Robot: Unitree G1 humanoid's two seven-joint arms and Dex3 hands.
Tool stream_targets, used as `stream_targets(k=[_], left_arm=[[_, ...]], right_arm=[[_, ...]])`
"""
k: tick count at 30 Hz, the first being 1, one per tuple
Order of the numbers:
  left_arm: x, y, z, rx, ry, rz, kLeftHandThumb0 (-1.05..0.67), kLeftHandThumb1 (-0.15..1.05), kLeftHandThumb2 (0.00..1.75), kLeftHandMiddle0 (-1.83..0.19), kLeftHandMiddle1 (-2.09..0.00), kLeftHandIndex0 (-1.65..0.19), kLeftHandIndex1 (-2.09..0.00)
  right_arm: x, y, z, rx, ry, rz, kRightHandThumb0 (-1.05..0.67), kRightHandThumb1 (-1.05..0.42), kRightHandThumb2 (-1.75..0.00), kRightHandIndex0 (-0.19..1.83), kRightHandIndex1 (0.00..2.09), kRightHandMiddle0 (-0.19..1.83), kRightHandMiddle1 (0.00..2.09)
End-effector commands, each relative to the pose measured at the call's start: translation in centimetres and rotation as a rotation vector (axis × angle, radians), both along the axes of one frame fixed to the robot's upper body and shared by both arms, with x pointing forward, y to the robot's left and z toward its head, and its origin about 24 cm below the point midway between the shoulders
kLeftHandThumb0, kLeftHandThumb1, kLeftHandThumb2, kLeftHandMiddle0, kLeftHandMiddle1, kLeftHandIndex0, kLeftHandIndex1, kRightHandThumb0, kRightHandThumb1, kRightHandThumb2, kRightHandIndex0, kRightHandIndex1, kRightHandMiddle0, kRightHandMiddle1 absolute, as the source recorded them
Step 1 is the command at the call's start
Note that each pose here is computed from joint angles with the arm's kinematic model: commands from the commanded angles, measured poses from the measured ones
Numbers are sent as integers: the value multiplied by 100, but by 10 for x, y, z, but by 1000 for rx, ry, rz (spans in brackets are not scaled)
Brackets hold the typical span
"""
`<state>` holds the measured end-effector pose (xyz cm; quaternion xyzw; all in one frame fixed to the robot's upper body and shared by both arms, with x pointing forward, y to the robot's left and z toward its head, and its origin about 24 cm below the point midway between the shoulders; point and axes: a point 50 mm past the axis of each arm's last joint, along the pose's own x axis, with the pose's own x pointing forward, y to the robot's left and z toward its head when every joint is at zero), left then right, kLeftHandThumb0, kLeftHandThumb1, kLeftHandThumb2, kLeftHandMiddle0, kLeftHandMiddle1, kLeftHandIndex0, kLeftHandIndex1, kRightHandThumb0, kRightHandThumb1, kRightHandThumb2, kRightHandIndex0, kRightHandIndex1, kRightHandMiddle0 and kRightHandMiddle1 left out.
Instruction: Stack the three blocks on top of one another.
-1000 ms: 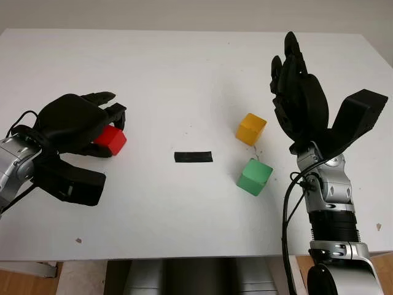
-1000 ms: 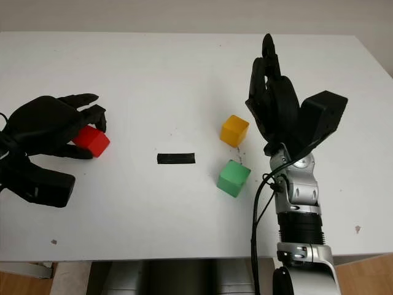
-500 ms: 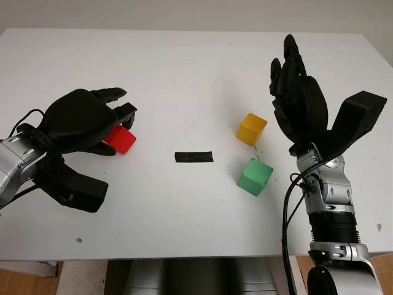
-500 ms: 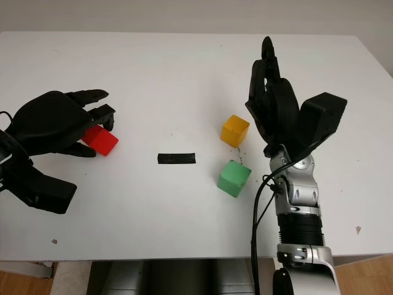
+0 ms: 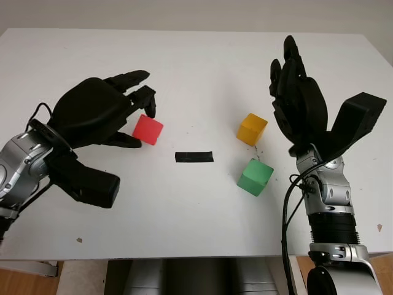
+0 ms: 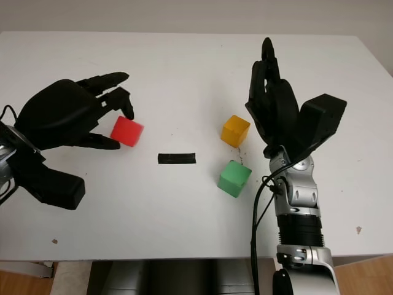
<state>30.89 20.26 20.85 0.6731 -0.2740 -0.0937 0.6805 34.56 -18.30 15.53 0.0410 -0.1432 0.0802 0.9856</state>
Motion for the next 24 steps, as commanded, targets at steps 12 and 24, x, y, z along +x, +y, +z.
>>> stream_targets(k=[12,24], left_arm=[[1,-25,-25,-424,263,-68,-48,105,22,-12,-4,-10,-181],[10,-40,-29,-393,378,-12,-46,105,23,-9,-5,-7,-192]], right_arm=[[-3,1,5,-1,-24,-6,-77,-105,-74,-19,0,-19,0],[-4,1,5,-8,-18,-13,-77,-105,-71,-19,0,-19,0]])
